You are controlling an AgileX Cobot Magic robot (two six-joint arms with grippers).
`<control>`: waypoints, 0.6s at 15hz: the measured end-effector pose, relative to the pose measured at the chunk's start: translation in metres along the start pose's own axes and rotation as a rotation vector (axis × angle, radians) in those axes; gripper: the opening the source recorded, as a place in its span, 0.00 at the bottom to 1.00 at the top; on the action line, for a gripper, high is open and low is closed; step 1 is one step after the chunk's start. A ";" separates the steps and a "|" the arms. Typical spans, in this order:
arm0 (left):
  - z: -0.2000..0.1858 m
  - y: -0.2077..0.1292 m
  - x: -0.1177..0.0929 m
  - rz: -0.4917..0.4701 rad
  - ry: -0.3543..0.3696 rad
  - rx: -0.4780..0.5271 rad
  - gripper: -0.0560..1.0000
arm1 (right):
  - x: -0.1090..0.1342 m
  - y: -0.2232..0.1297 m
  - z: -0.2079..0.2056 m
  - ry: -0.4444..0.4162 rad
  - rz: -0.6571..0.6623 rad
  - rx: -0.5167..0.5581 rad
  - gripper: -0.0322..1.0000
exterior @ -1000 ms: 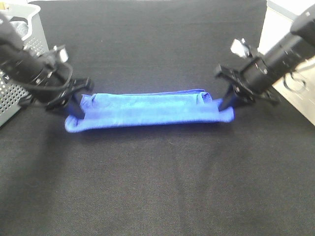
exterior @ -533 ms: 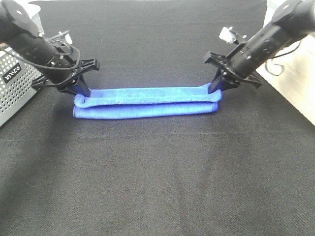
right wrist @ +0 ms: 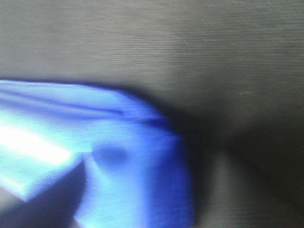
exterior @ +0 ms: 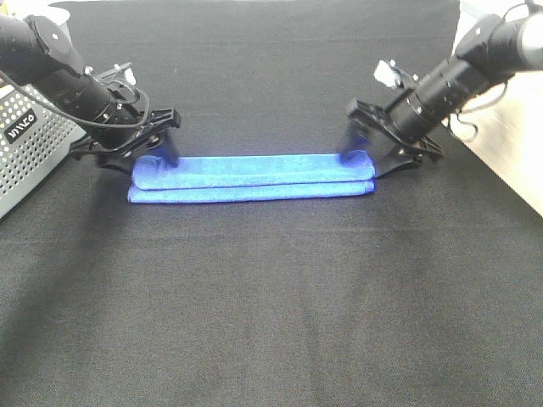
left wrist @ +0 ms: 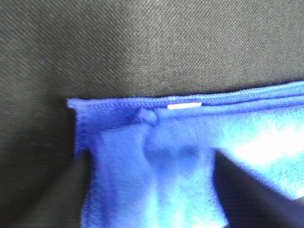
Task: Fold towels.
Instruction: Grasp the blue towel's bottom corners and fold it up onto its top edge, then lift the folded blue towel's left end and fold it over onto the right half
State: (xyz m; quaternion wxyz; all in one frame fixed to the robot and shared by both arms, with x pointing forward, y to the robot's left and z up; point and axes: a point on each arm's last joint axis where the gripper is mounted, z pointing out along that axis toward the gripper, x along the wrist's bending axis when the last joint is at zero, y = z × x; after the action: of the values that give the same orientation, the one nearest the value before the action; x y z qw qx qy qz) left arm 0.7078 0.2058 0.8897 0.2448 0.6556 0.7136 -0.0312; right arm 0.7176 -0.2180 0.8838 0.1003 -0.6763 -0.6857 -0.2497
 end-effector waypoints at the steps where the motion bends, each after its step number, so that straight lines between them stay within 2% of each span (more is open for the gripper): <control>1: -0.003 0.001 -0.001 0.010 0.005 -0.005 0.76 | 0.001 -0.001 -0.002 0.004 -0.002 0.011 0.88; 4: -0.007 0.001 0.002 0.006 0.051 0.005 0.78 | 0.003 -0.002 -0.008 -0.015 -0.031 0.031 0.92; 6: -0.008 0.000 0.006 -0.001 0.078 0.016 0.78 | 0.008 0.001 -0.021 -0.022 -0.052 0.007 0.92; 9: 0.000 -0.003 0.009 -0.028 0.074 0.041 0.78 | 0.011 0.002 -0.026 -0.022 -0.058 -0.004 0.92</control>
State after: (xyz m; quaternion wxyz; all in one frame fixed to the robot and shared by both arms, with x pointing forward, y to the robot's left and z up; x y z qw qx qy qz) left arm 0.7045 0.2138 0.8851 0.2043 0.6513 0.7303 -0.0251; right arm 0.7133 -0.2205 0.9119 0.0841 -0.6590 -0.7056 -0.2466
